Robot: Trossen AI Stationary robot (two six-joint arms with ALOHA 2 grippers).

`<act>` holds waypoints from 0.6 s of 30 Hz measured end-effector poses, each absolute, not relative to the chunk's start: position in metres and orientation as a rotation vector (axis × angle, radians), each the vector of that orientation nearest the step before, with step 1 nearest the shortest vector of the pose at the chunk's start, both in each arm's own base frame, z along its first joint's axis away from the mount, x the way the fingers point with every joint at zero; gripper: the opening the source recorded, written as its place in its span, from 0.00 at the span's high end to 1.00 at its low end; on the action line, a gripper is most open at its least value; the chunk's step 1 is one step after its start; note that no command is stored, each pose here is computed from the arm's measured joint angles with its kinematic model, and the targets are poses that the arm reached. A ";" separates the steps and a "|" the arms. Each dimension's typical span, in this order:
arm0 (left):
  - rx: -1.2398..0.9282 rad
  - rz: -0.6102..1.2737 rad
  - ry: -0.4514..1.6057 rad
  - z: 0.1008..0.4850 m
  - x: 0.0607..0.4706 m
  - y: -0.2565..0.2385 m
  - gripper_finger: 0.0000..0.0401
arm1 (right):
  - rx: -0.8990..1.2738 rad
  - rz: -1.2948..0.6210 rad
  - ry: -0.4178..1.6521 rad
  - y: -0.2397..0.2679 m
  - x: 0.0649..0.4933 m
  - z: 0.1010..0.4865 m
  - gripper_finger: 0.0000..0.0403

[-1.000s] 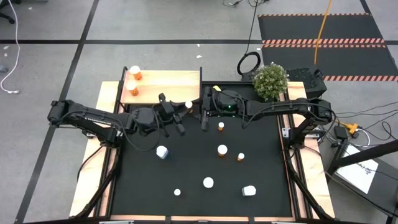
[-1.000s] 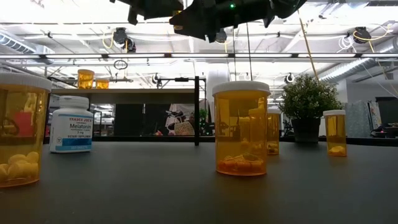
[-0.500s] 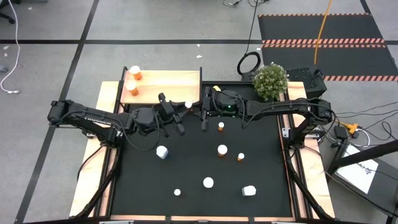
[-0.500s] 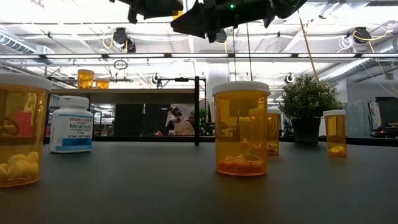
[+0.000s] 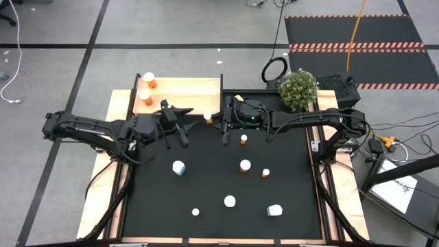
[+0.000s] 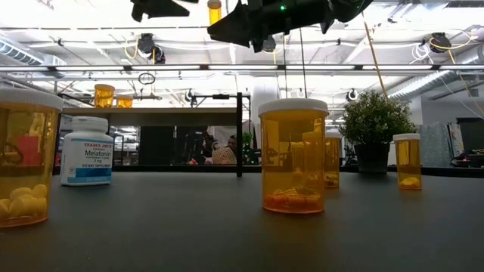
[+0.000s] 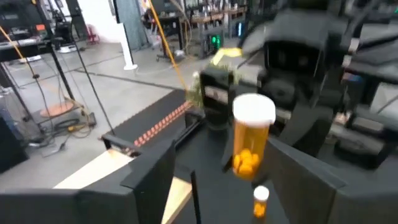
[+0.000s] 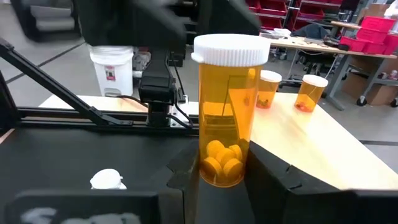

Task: Pick and place medicine bottles onto shelf by color
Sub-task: Put the small orange pill bottle on the shelf

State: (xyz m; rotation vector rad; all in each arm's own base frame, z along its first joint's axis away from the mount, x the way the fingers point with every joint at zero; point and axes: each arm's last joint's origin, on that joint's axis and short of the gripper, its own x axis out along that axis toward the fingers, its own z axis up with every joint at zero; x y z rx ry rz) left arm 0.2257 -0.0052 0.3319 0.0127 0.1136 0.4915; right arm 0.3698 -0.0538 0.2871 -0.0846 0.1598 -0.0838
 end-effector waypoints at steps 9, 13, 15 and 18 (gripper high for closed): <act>0.022 0.403 0.180 0.363 0.229 -0.008 0.27 | -0.085 -0.087 0.161 -0.054 0.370 0.287 0.74; 0.056 0.402 0.271 0.374 0.250 -0.010 0.27 | -0.085 -0.088 0.161 -0.054 0.370 0.287 0.75; 0.069 0.404 0.313 0.378 0.261 -0.011 0.27 | -0.085 -0.089 0.162 -0.054 0.370 0.287 0.74; 0.087 0.404 0.365 0.377 0.277 -0.012 0.27 | -0.085 -0.089 0.162 -0.054 0.370 0.287 0.74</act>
